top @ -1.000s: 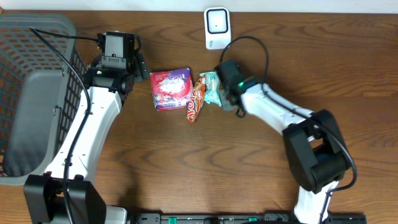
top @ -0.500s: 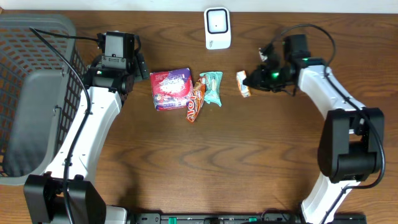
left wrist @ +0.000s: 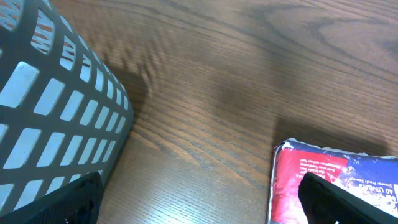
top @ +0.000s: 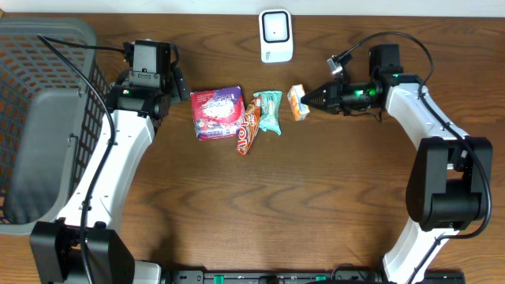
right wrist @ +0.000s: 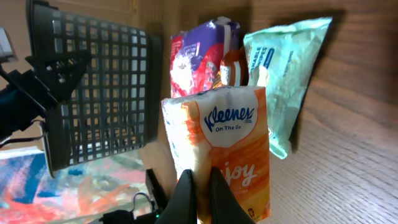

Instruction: Scan the item barcode

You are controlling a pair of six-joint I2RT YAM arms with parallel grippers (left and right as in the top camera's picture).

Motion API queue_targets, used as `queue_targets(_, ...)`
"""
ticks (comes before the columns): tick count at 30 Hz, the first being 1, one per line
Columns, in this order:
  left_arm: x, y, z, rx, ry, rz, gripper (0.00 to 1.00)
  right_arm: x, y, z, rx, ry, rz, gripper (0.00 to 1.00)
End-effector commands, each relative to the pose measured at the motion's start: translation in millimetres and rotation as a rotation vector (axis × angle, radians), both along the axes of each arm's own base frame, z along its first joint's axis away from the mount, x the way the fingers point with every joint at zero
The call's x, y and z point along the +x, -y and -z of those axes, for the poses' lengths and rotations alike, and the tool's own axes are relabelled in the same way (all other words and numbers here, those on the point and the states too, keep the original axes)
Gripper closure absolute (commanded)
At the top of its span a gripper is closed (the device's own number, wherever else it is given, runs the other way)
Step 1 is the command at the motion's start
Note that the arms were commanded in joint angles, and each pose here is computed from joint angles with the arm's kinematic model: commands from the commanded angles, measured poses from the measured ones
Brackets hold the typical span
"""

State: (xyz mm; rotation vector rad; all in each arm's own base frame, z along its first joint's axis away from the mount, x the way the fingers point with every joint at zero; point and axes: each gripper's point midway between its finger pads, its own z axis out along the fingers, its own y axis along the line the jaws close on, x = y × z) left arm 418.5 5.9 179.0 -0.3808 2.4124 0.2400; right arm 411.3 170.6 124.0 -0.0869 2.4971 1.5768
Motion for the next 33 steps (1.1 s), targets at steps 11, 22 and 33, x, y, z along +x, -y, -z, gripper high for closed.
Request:
queue_targets(11,1,-3,-2,0.018,-0.001,0.0,0.01,-10,26,110,-0.246,-0.298,0.143,0.99)
queue_targets(22,1,-3,-2,0.018,-0.001,0.0,0.01,-20,102,110,-0.76,-0.291,0.229,0.78)
queue_targets(33,1,-3,-2,0.018,-0.001,0.0,0.01,5,45,72,-0.521,-0.153,0.159,0.41)
